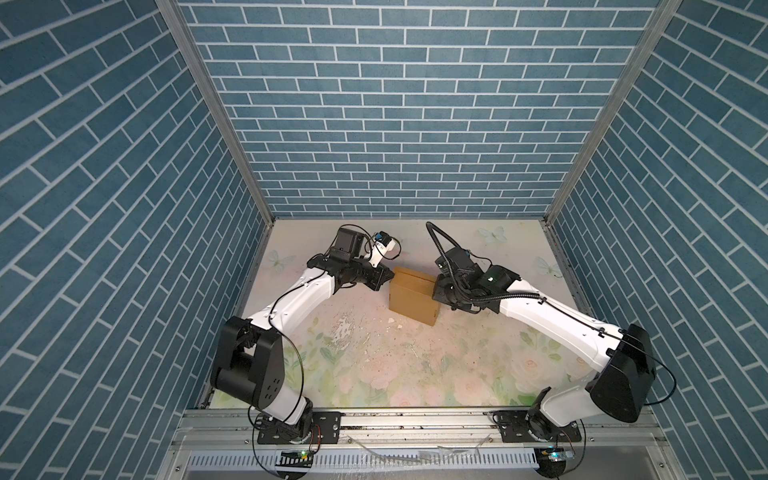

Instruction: Fold the paper box

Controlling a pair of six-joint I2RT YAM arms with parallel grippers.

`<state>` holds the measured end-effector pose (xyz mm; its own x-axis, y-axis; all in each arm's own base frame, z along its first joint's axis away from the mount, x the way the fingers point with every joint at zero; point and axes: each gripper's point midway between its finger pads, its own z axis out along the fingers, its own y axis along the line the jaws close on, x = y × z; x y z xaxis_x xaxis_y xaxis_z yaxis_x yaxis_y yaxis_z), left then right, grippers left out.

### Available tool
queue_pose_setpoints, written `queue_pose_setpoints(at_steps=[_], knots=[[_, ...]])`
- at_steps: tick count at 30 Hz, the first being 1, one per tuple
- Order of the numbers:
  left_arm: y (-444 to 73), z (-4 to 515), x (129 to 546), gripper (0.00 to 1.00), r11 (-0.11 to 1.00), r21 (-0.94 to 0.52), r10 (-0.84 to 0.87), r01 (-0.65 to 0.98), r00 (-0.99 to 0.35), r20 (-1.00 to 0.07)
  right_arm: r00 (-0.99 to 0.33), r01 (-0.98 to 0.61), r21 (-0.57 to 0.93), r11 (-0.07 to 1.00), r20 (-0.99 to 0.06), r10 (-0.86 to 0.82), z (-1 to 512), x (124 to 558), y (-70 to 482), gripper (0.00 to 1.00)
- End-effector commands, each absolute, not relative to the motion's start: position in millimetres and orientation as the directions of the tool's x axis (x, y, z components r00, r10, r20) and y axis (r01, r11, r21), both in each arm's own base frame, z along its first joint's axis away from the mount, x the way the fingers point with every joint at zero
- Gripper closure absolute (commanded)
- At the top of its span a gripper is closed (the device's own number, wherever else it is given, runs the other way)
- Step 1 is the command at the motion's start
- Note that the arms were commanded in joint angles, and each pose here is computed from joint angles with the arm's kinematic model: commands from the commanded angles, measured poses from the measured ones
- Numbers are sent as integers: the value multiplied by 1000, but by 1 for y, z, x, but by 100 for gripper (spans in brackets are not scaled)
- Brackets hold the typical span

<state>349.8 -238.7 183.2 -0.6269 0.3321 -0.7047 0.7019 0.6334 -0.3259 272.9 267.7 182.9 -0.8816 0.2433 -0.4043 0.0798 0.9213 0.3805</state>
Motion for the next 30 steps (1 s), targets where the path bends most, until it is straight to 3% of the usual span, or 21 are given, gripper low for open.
queue_pose_setpoints(at_steps=[1,16,19,22,26,30], knots=[[-233,142,329,98,653,-373,387,660,-713,-585,-877,106,392,914,-397,272,192,266,261,87],[-232,143,328,99,652,-369,391,663,-710,-586,-842,33,386,922,-487,234,223,260,245,68],[-232,143,328,98,652,-367,390,663,-709,-588,-808,-83,338,938,-573,135,247,268,244,67],[-232,143,326,99,649,-369,389,665,-708,-590,-737,-302,253,919,-673,-57,270,284,263,67],[-232,142,326,98,648,-371,390,665,-708,-589,-637,-544,180,820,-724,-264,279,302,297,69],[-234,144,325,98,645,-368,393,670,-704,-592,-461,-776,97,624,-762,-455,270,295,325,66]])
